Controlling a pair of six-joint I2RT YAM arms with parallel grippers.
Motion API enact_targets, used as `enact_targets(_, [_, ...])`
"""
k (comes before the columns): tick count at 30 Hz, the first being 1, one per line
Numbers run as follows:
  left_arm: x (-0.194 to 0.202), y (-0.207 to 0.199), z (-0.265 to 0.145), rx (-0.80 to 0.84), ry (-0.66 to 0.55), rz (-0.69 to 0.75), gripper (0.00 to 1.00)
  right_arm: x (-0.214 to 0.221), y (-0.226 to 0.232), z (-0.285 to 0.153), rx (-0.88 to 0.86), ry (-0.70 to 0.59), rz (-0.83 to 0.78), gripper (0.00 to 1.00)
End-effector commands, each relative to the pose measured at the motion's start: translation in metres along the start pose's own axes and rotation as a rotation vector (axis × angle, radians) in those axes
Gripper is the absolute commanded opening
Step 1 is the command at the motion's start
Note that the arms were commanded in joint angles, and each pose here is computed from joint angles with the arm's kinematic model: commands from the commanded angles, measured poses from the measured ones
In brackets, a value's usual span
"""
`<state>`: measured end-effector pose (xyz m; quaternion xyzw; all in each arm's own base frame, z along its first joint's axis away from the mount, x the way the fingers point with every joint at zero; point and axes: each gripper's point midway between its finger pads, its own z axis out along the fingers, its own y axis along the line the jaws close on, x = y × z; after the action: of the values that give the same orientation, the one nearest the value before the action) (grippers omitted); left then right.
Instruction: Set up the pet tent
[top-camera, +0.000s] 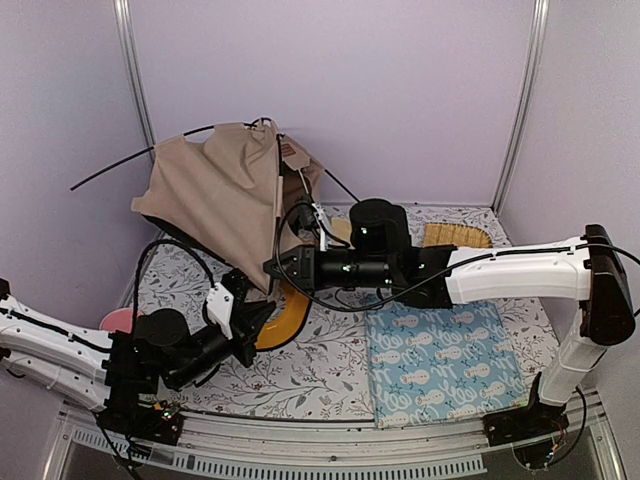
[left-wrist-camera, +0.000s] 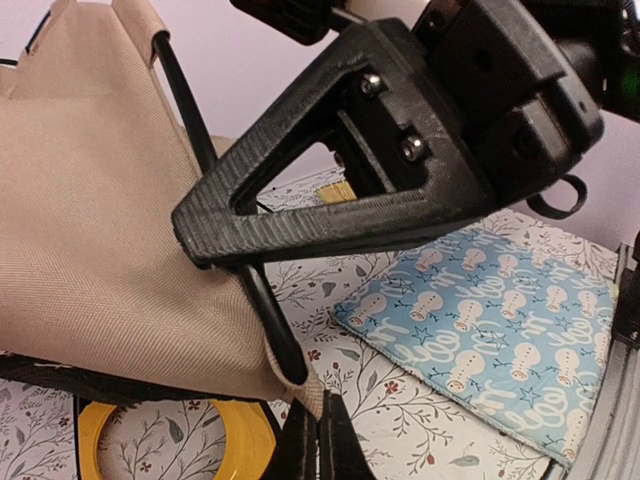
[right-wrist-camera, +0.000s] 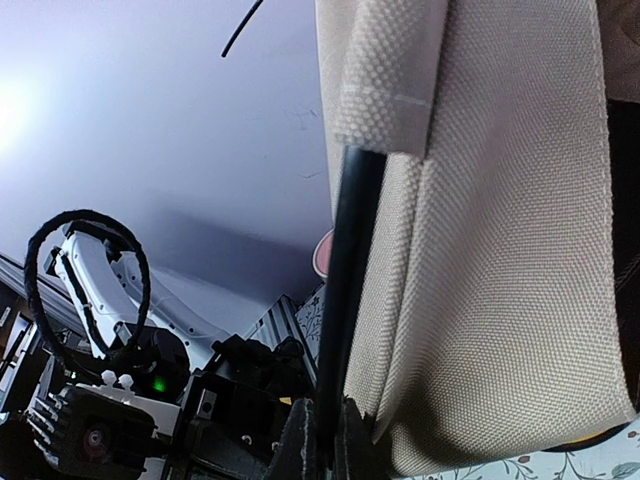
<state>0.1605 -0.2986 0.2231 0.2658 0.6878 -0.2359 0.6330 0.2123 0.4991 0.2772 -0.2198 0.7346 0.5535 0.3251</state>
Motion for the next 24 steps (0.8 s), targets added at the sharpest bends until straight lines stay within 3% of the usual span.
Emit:
enact_targets(1, [-0.022,-0.014,0.001,0.086,-0.037,-0.054,0.00,-0.011,-0.027,-0.004,0.114,-0.071,-0.026,0.00])
enact_targets(16, [-0.050,-0.018,0.010,0.141,-0.035,-0.091,0.00,0.000,-0.041,-0.005,0.220,-0.056,-0.086,0.00])
enact_targets(24, [-0.066,-0.007,0.008,0.124,-0.051,-0.152,0.19,0.003,-0.048,-0.006,0.254,-0.049,-0.091,0.00])
